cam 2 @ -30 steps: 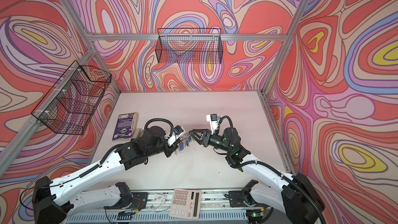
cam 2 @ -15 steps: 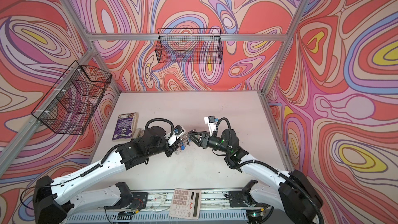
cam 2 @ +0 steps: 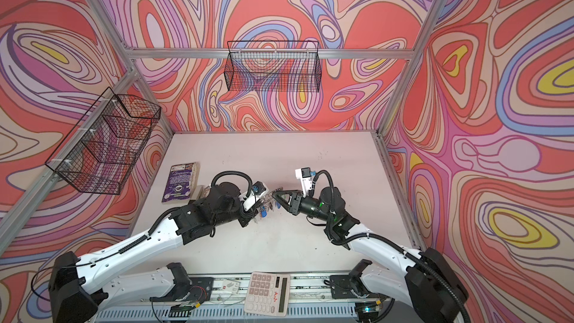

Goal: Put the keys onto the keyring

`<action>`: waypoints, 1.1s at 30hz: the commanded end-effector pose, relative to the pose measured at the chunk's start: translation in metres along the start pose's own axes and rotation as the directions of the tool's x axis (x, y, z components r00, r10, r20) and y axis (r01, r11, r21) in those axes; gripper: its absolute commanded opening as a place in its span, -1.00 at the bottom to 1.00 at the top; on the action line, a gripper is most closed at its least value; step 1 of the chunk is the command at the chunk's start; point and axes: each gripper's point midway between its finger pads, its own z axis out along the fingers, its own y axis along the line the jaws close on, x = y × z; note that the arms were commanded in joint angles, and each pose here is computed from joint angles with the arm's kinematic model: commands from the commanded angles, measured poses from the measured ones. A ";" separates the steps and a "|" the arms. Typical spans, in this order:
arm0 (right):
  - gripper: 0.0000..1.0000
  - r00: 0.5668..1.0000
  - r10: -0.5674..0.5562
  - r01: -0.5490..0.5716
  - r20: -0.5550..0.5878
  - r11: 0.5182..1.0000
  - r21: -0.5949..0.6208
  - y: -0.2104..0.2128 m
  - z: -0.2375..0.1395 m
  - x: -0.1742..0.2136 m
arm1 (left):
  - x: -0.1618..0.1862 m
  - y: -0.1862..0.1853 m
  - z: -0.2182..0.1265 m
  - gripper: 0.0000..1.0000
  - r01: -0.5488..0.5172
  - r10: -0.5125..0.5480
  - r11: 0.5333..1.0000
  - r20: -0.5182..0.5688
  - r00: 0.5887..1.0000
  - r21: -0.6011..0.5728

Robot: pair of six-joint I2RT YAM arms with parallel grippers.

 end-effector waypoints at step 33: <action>-1.00 0.922 -0.319 0.354 -0.220 0.924 0.144 -0.010 0.010 -0.004 | 0.006 -0.012 -0.011 -0.46 -0.016 0.017 0.998 -0.003 1.000 0.062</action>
